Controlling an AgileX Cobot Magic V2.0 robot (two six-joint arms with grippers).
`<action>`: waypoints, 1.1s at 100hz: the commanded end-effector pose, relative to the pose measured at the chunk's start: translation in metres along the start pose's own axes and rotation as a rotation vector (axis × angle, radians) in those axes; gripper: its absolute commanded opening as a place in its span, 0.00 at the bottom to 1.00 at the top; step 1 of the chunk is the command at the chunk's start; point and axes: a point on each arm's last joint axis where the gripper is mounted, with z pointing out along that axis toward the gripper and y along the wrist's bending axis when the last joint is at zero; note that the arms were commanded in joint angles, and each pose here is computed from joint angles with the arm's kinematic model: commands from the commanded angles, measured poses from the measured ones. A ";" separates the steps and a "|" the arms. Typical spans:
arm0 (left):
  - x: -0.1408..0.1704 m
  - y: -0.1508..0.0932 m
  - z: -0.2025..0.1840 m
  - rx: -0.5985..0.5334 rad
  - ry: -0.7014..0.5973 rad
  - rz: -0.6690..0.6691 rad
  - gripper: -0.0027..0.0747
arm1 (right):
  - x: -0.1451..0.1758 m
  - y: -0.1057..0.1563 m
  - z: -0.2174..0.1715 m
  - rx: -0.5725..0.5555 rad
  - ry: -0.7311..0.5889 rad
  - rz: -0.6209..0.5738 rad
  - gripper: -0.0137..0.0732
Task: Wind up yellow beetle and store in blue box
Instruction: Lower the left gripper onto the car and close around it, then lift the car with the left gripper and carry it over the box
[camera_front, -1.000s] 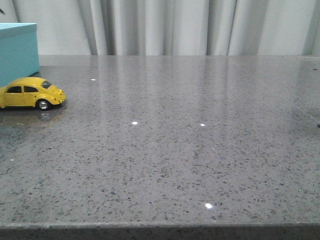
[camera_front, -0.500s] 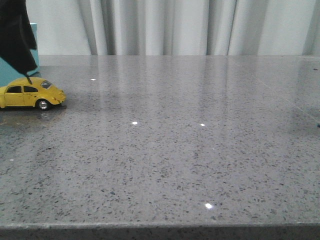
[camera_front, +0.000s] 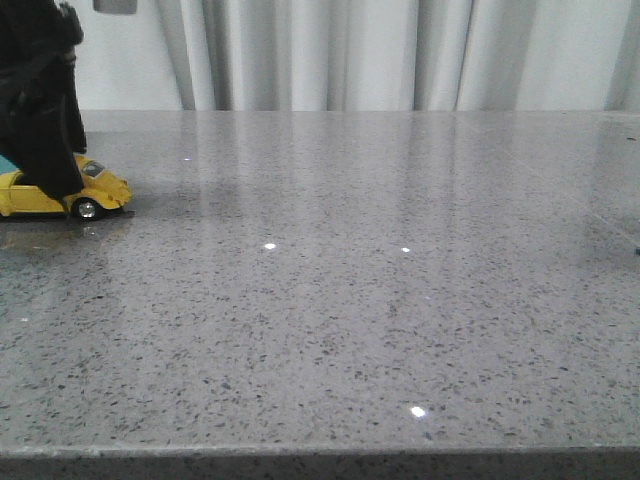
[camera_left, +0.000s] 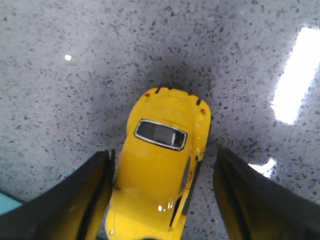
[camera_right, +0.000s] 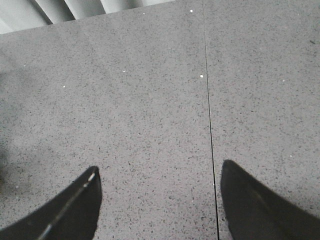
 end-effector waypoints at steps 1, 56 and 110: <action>-0.007 0.006 -0.011 -0.055 -0.045 0.005 0.58 | -0.014 0.005 -0.010 -0.054 -0.112 -0.014 0.74; -0.007 0.007 -0.004 -0.045 -0.026 0.011 0.33 | -0.014 0.005 -0.010 -0.054 -0.112 -0.014 0.74; -0.035 0.054 -0.103 -0.311 -0.193 -0.231 0.23 | -0.014 0.005 -0.010 -0.054 -0.113 -0.014 0.74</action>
